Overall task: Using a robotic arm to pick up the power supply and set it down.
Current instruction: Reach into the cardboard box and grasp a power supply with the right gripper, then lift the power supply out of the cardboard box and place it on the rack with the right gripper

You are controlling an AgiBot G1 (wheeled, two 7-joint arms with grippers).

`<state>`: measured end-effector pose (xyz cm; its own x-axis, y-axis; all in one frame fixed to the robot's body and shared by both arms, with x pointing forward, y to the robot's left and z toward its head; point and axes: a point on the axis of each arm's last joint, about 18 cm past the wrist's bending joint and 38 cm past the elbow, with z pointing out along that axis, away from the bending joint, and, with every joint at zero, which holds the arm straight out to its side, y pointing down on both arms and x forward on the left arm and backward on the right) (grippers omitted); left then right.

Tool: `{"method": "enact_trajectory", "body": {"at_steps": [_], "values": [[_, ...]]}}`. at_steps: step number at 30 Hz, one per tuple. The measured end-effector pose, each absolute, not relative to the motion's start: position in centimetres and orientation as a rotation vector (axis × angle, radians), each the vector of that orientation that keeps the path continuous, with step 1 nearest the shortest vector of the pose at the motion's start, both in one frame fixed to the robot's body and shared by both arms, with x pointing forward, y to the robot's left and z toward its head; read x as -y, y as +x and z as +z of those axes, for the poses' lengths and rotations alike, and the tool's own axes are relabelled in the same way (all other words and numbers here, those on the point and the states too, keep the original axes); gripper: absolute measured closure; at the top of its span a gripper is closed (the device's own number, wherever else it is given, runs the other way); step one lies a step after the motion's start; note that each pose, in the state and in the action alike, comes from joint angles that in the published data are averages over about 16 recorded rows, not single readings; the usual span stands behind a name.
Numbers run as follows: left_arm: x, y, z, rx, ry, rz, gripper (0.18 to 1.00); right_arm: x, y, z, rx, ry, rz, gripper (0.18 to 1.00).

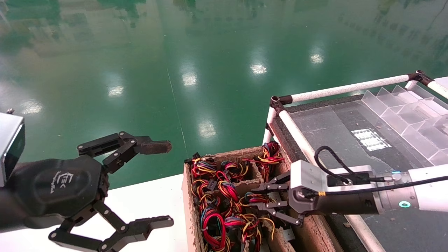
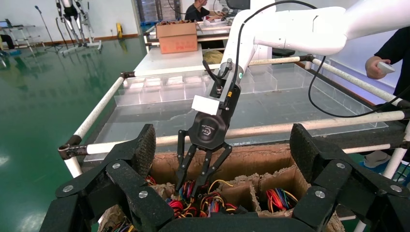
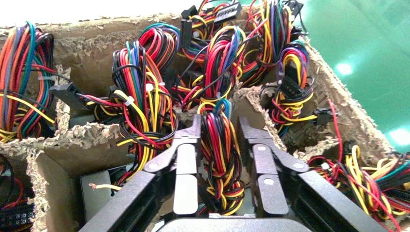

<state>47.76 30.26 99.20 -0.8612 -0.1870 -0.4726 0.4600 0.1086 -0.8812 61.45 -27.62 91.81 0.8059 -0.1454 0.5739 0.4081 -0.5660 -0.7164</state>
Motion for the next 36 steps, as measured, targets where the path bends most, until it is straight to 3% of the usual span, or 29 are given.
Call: {"method": "enact_trajectory", "body": {"at_steps": [8, 14, 24, 36], "values": [[-30.3, 47.8, 99.2, -1.919, 0.265, -1.803, 0.184, 28.2, 60.9, 91.8, 0.174, -2.027, -0.734, 0.873], [-30.3, 47.8, 99.2, -1.919, 0.265, -1.803, 0.184, 28.8, 60.4, 92.2, 0.159, -2.0, -0.735, 0.92], [-30.3, 47.8, 99.2, -1.919, 0.265, -1.803, 0.184, 30.2, 59.2, 95.2, 0.156, -1.908, -0.798, 0.935], [-30.3, 47.8, 99.2, -1.919, 0.265, -1.803, 0.184, 32.2, 57.3, 101.9, 0.174, -1.729, -0.942, 0.938]]}}
